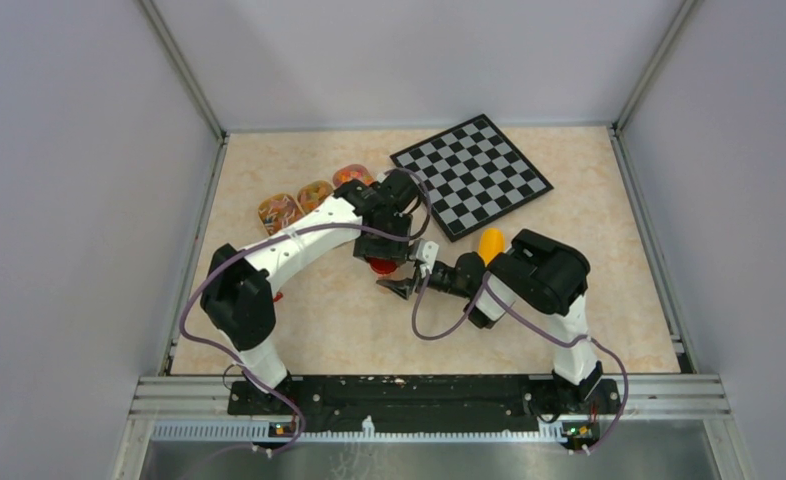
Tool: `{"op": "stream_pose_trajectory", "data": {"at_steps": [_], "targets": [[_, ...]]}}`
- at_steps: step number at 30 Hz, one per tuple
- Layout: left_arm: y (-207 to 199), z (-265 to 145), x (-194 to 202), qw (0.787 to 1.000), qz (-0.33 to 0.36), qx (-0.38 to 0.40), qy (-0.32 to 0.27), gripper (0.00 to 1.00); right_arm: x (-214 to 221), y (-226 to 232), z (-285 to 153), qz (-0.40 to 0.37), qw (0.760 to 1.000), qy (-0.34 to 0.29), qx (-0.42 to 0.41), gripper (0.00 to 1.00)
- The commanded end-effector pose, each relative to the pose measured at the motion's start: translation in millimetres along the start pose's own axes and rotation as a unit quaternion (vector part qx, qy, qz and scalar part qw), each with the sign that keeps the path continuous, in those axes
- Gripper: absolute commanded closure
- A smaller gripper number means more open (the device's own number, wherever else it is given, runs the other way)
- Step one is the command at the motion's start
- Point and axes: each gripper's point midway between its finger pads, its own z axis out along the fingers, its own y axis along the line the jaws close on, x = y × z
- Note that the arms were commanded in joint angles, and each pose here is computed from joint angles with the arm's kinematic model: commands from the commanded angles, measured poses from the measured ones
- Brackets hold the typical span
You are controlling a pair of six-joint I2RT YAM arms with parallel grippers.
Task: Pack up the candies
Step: Screw the bottle lid onto the packing bottle.
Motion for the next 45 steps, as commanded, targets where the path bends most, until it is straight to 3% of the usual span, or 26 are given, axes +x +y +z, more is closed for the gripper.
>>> {"op": "stream_pose_trajectory", "data": {"at_steps": [1, 7, 11, 20, 24, 27, 34, 37, 41, 45], "targets": [[29.1, 39.7, -21.2, 0.992, 0.105, -0.067, -0.038, 0.78, 0.3, 22.5, -6.0, -0.042, 0.998, -0.031, -0.046, 0.58], [5.1, 46.3, -19.3, 0.974, 0.215, 0.020, -0.065, 0.74, 2.4, 22.9, -6.0, -0.044, 0.997, -0.029, -0.048, 0.58], [0.2, 49.6, -24.1, 0.959, 0.271, 0.037, -0.080, 0.75, 4.4, 24.0, -6.0, -0.045, 0.997, -0.029, -0.052, 0.59], [-26.3, 58.5, -29.6, 0.903, 0.405, 0.094, -0.107, 0.77, 4.6, 23.9, -5.9, -0.045, 0.997, -0.029, -0.054, 0.59], [-37.4, 65.0, -17.1, 0.867, 0.467, 0.142, -0.104, 0.74, 4.6, 24.2, -6.2, -0.047, 0.997, -0.029, -0.055, 0.59], [-42.0, 70.7, -8.5, 0.853, 0.486, 0.165, -0.097, 0.70, 5.4, 24.3, -6.2, -0.046, 0.997, -0.028, -0.057, 0.59], [-43.6, 66.0, -10.6, 0.855, 0.480, 0.167, -0.101, 0.51, 4.8, 23.4, -5.6, -0.044, 0.997, -0.029, -0.054, 0.58], [-47.2, 50.8, -20.0, 0.858, 0.470, 0.169, -0.123, 0.35, 3.0, 21.4, -5.4, -0.039, 0.998, -0.030, -0.048, 0.52], [-52.1, 30.4, -32.4, 0.856, 0.463, 0.172, -0.153, 0.16, -5.4, 19.1, -5.6, -0.036, 0.998, -0.036, -0.043, 0.37], [-59.9, 14.3, -43.8, 0.855, 0.456, 0.179, -0.170, 0.01, -16.7, 14.9, -7.9, -0.039, 0.998, -0.044, -0.030, 0.33]]}}
